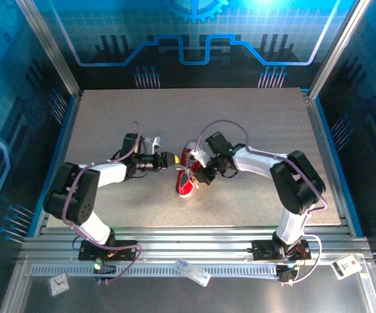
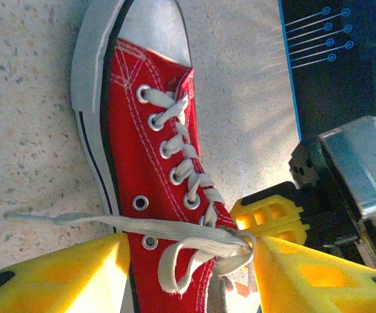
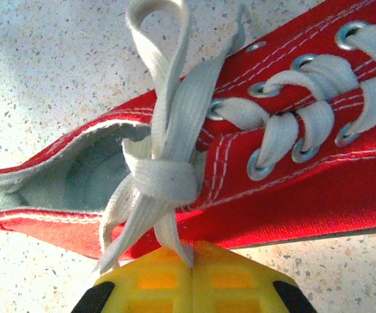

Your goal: Tie the shoes

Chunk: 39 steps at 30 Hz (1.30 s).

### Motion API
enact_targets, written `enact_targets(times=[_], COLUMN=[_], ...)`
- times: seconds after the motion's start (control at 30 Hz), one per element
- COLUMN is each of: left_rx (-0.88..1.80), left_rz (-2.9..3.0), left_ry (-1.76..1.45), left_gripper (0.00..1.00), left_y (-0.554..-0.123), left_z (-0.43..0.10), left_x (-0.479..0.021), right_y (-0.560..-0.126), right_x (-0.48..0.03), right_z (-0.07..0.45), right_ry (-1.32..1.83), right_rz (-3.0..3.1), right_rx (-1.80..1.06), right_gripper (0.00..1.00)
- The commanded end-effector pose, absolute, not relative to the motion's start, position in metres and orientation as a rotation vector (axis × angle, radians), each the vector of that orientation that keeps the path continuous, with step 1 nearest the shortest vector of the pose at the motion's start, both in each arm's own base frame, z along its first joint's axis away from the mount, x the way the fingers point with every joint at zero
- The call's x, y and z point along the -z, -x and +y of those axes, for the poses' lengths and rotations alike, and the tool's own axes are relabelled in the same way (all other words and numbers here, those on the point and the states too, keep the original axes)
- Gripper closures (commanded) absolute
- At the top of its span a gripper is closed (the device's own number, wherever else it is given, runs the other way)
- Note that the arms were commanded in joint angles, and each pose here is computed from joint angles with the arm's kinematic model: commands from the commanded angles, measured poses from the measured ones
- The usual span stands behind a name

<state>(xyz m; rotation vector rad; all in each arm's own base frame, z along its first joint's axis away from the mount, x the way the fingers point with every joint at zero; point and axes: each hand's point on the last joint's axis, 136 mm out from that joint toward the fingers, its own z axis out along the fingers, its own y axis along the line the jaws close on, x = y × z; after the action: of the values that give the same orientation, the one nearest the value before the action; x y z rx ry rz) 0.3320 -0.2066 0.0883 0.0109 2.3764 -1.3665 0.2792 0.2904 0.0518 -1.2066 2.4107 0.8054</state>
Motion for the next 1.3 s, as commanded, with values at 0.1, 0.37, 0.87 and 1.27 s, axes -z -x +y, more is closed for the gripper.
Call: enact_targets(times=[0.1, 0.37, 0.87, 1.27], left_rx=[1.381, 1.256, 1.278, 1.318], left_rz=[2.399, 2.468, 2.536, 2.493], left_ry=[0.057, 0.366, 0.717, 0.788], left_gripper=[0.47, 0.46, 0.46, 0.57], left_y=[-0.335, -0.341, -0.331, -0.336], left_z=[-0.209, -0.192, -0.218, -0.224], left_x=[-0.081, -0.063, -0.041, -0.042], right_y=[-0.275, -0.275, -0.281, -0.28], right_x=[-0.055, -0.053, -0.051, -0.053], right_z=[0.284, 0.281, 0.279, 0.283], right_ry=[1.201, 1.184, 1.139, 1.135], right_rz=[2.42, 2.452, 2.489, 2.48], right_rx=[-0.783, -0.786, -0.796, -0.824], right_gripper=[1.0, 1.0, 1.0, 1.0])
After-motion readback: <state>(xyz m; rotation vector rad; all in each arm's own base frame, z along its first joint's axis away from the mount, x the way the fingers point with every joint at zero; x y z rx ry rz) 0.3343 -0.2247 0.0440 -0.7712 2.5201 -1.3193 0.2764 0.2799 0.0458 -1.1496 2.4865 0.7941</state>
